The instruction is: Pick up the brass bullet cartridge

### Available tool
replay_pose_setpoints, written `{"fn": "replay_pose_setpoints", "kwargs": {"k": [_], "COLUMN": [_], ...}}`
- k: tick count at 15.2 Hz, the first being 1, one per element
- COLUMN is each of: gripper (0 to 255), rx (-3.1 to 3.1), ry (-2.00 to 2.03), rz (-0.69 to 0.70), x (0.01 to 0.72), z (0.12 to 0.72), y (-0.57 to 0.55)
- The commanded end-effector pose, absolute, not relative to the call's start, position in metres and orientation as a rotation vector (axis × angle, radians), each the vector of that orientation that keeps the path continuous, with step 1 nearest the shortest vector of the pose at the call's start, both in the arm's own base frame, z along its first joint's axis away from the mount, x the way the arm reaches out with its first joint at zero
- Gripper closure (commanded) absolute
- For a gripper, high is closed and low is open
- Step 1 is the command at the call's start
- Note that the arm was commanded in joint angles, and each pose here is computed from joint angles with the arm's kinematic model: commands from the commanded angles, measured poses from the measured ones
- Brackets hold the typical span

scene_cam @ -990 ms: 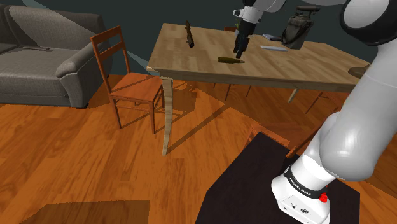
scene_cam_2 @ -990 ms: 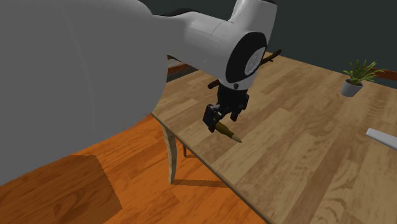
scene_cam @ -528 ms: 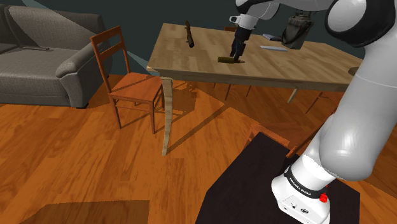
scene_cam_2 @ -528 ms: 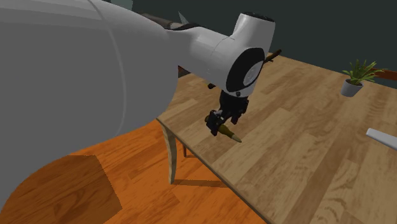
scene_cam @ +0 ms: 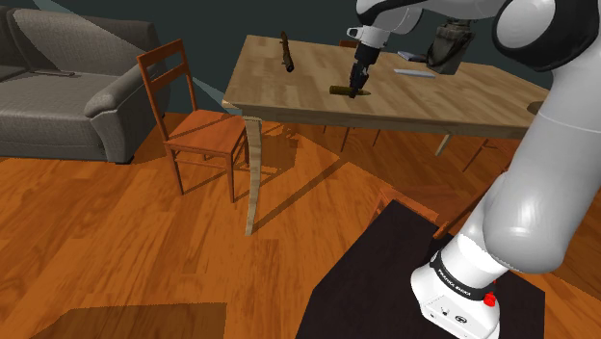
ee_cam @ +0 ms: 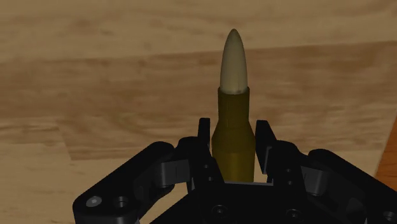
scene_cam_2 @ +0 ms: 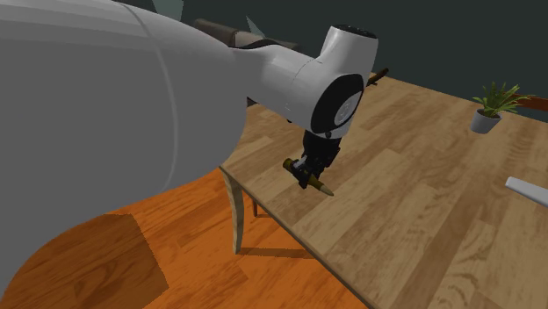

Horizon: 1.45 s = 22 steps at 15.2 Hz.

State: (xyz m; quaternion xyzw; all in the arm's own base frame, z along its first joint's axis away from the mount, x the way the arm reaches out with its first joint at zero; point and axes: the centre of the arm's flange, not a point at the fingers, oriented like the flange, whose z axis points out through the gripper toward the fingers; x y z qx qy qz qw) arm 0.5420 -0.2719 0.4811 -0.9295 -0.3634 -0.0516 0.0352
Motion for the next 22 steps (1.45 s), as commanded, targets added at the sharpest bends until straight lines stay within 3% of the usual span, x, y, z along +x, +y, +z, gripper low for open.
{"fn": "replay_pose_setpoints", "kwargs": {"k": [1,22], "gripper": [255,255], "rx": [-2.850,-2.850], "ry": [-1.115,-1.115], "rz": [-0.147,-0.147], "x": [0.542,0.542], "z": [0.477,0.558], "y": [-0.271,-0.272]}}
